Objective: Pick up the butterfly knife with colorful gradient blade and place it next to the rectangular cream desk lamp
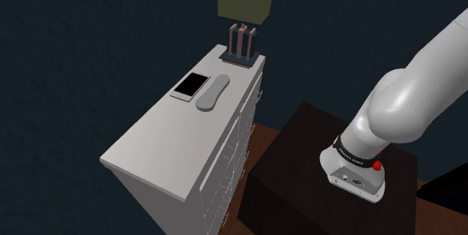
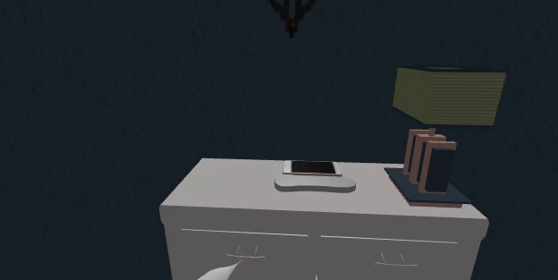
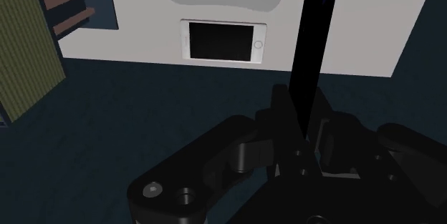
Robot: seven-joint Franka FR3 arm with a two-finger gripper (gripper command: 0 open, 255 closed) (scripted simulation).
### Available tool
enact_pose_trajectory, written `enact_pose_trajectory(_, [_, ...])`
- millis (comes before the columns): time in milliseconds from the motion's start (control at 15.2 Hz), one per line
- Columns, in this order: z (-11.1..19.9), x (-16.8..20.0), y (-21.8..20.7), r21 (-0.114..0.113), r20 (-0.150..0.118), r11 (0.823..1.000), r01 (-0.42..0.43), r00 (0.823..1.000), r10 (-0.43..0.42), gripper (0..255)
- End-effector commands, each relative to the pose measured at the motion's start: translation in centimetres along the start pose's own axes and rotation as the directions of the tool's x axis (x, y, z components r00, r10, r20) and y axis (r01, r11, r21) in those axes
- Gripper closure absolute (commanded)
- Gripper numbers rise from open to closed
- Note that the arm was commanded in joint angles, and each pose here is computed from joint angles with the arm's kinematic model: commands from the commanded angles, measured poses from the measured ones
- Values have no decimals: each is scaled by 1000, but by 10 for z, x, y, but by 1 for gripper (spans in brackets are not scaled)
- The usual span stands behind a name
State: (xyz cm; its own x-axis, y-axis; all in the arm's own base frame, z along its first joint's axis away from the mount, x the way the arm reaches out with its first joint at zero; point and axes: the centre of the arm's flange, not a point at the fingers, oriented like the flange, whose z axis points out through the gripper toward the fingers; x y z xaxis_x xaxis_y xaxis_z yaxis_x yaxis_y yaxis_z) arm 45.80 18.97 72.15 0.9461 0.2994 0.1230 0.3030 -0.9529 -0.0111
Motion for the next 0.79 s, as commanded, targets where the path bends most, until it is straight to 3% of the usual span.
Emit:
enact_pose_trajectory(0, [-2, -8, 25, 1, -1, 1000, 2, 1000, -2, 255])
enact_pose_trajectory(726, [-8, -43, 166, 1, -1, 1000, 2, 1000, -2, 255])
